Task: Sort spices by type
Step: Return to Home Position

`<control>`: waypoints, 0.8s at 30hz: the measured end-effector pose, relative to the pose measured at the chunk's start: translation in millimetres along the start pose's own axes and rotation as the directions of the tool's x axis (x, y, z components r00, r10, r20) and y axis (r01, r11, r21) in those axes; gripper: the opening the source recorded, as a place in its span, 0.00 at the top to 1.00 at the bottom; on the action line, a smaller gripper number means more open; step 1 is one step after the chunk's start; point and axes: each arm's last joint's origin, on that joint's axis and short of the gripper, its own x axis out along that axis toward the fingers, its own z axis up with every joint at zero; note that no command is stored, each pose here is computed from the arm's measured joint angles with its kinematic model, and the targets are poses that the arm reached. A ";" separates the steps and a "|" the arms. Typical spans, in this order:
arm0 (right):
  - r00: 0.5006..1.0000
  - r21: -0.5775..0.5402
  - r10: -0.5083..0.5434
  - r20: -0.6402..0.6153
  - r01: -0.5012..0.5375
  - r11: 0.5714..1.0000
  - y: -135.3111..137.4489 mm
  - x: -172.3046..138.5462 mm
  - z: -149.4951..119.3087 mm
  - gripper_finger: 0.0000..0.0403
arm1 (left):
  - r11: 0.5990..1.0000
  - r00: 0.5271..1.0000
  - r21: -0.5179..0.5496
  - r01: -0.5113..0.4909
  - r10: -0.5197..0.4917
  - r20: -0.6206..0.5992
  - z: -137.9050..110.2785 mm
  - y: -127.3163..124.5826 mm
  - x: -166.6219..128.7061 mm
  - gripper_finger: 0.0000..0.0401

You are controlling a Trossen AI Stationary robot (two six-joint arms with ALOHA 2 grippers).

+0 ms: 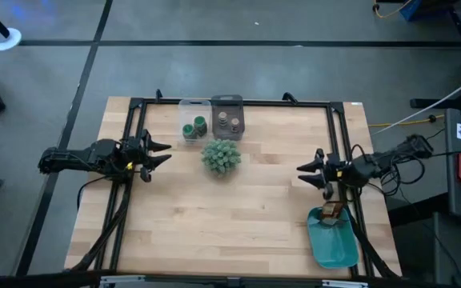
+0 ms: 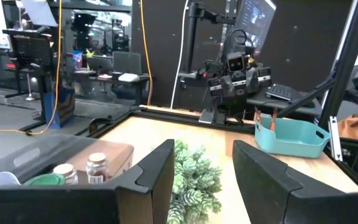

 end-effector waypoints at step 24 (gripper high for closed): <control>0.998 0.026 -0.037 -0.058 0.038 0.999 -41.8 -3.2 3.8 0.60 | 0.999 0.998 -0.046 -0.008 0.005 -0.060 -5.9 0.4 -0.2 0.63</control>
